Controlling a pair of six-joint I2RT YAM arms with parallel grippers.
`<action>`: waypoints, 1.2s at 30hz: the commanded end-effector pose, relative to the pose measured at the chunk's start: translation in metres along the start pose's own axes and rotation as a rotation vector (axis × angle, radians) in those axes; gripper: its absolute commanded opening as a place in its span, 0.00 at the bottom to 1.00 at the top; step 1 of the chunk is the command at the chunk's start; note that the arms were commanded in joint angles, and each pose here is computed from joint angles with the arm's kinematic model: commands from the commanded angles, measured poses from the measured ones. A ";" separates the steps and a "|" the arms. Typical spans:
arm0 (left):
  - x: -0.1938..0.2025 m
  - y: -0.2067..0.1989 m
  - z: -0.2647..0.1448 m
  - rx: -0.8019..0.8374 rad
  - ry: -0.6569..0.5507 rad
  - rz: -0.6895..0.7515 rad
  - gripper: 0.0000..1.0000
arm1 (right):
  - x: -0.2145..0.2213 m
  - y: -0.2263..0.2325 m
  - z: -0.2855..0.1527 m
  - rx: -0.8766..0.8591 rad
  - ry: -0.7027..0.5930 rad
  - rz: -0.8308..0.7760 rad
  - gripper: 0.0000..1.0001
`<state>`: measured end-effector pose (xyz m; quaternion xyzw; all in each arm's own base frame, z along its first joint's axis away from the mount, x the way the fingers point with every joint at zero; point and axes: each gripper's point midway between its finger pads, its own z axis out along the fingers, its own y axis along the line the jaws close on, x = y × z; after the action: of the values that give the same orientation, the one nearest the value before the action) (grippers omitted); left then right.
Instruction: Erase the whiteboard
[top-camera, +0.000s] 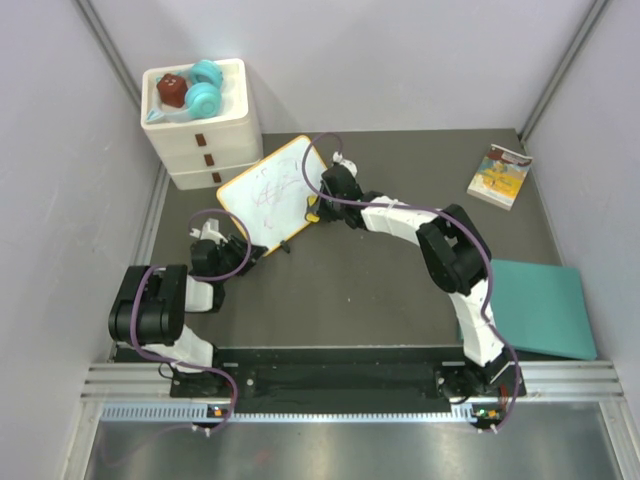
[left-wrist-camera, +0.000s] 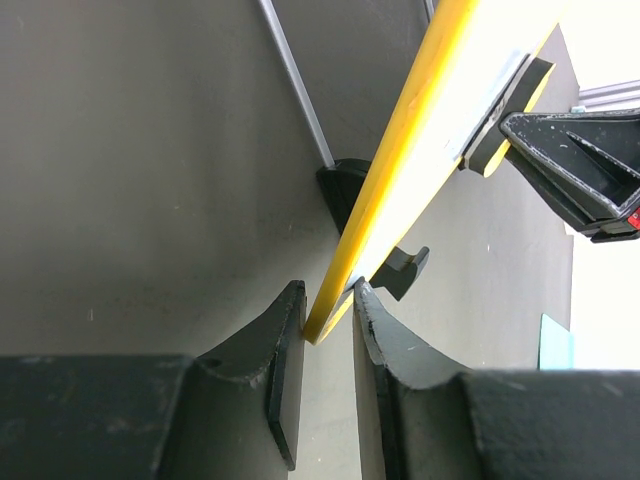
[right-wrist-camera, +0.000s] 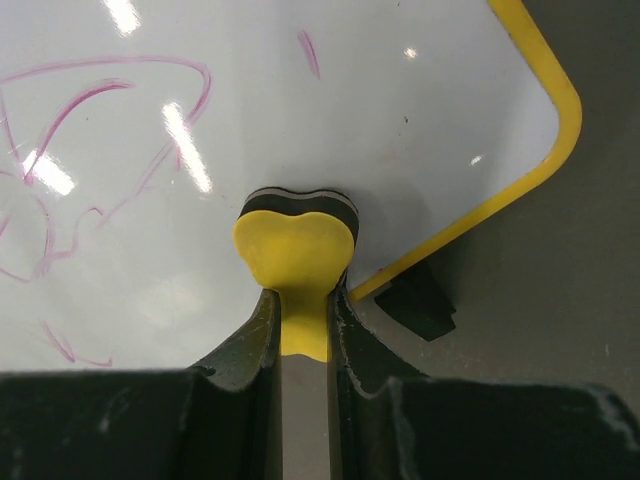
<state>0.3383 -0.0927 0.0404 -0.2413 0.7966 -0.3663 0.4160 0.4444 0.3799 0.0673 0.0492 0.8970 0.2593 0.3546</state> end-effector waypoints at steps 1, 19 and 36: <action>0.011 0.029 -0.001 -0.117 0.030 -0.008 0.22 | -0.035 -0.037 0.003 0.144 -0.121 0.011 0.00; 0.013 0.033 -0.006 -0.170 0.044 -0.019 0.18 | -0.051 0.022 -0.015 -0.063 -0.158 -0.071 0.00; 0.007 0.025 -0.005 -0.167 0.074 0.036 0.19 | 0.025 0.046 0.012 -0.086 -0.097 -0.097 0.00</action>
<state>0.3384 -0.0919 0.0402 -0.2333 0.8185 -0.3462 0.3947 0.4305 0.4201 0.0820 -0.0026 0.8721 0.2687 0.4089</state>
